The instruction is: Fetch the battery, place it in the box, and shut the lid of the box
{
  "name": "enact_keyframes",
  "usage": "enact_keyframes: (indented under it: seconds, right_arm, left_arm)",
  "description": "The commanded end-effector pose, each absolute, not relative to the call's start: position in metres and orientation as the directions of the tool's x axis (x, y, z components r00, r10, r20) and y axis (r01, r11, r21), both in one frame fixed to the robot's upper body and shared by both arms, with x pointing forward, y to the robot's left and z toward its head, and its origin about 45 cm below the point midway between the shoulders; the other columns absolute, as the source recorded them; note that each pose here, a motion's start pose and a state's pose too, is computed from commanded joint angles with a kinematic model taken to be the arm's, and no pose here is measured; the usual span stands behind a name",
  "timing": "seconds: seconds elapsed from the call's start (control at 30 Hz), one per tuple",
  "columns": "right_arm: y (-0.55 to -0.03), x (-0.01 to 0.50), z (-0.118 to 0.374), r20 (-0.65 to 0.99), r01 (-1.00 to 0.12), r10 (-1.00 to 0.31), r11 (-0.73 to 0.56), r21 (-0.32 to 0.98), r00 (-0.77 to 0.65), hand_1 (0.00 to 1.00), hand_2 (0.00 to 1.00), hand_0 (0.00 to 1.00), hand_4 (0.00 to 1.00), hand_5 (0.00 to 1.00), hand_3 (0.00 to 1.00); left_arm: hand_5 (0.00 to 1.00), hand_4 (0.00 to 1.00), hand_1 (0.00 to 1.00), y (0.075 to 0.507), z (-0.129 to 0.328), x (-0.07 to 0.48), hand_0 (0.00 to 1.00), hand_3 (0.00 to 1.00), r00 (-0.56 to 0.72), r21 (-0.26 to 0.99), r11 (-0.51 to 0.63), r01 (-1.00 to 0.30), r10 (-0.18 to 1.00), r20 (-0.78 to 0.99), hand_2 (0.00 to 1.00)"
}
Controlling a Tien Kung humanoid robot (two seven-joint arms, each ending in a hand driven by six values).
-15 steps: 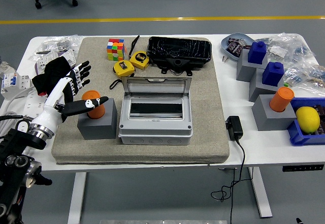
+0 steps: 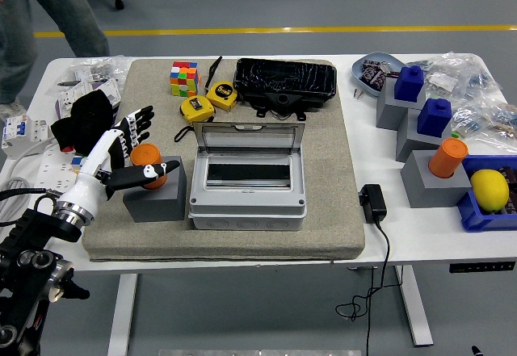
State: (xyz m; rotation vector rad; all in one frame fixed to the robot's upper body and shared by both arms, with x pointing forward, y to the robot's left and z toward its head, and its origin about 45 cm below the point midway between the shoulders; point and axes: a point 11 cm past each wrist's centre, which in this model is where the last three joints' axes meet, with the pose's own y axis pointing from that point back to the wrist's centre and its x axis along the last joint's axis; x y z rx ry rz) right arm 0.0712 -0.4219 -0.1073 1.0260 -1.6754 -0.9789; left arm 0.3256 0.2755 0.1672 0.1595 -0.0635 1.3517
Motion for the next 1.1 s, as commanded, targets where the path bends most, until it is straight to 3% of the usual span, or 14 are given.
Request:
enact_keyframes:
  seconds: [0.03, 0.2, 0.23, 0.43, 1.1]
  right_arm:
    - [-0.422, 0.071, -0.107, 0.289, -0.204, -0.927, 0.339, 0.919, -0.238, 0.73, 0.739, 0.806, 0.998, 0.998, 0.781]
    - [-0.422, 0.071, -0.107, 0.289, -0.203, -0.927, 0.339, 0.919, -0.238, 0.73, 0.739, 0.806, 0.998, 0.998, 0.781]
    - [-0.422, 0.071, -0.107, 0.29, -0.203, -0.927, 0.339, 0.919, -0.237, 0.73, 0.738, 0.806, 0.998, 0.998, 0.781]
    - [-0.422, 0.071, -0.107, 0.29, -0.203, -0.928, 0.339, 0.919, -0.235, 0.73, 0.738, 0.806, 0.998, 0.998, 0.781]
    - [-0.422, 0.071, -0.107, 0.29, -0.202, -0.928, 0.338, 0.919, -0.233, 0.73, 0.738, 0.806, 0.998, 0.998, 0.782]
  left_arm:
    - [0.002, 0.998, 0.722, 0.275, 0.167, 0.326, 0.692, 0.619, 0.217, 0.077, 0.208, -0.975, 0.967, 0.13, 0.646]
    - [0.002, 0.998, 0.722, 0.272, 0.162, 0.325, 0.692, 0.619, 0.208, 0.074, 0.202, -0.977, 0.974, 0.086, 0.646]
    - [0.002, 0.998, 0.683, 0.272, 0.161, 0.325, 0.641, 0.58, 0.206, 0.074, 0.2, -0.977, 0.975, 0.079, 0.6]
    - [0.002, 0.998, 0.674, 0.272, 0.155, 0.325, 0.618, 0.573, 0.194, 0.078, 0.191, -0.979, 0.98, 0.044, 0.591]
    - [0.002, 0.998, 0.671, 0.274, 0.147, 0.323, 0.618, 0.517, 0.172, 0.094, 0.168, -0.981, 0.984, 0.041, 0.576]
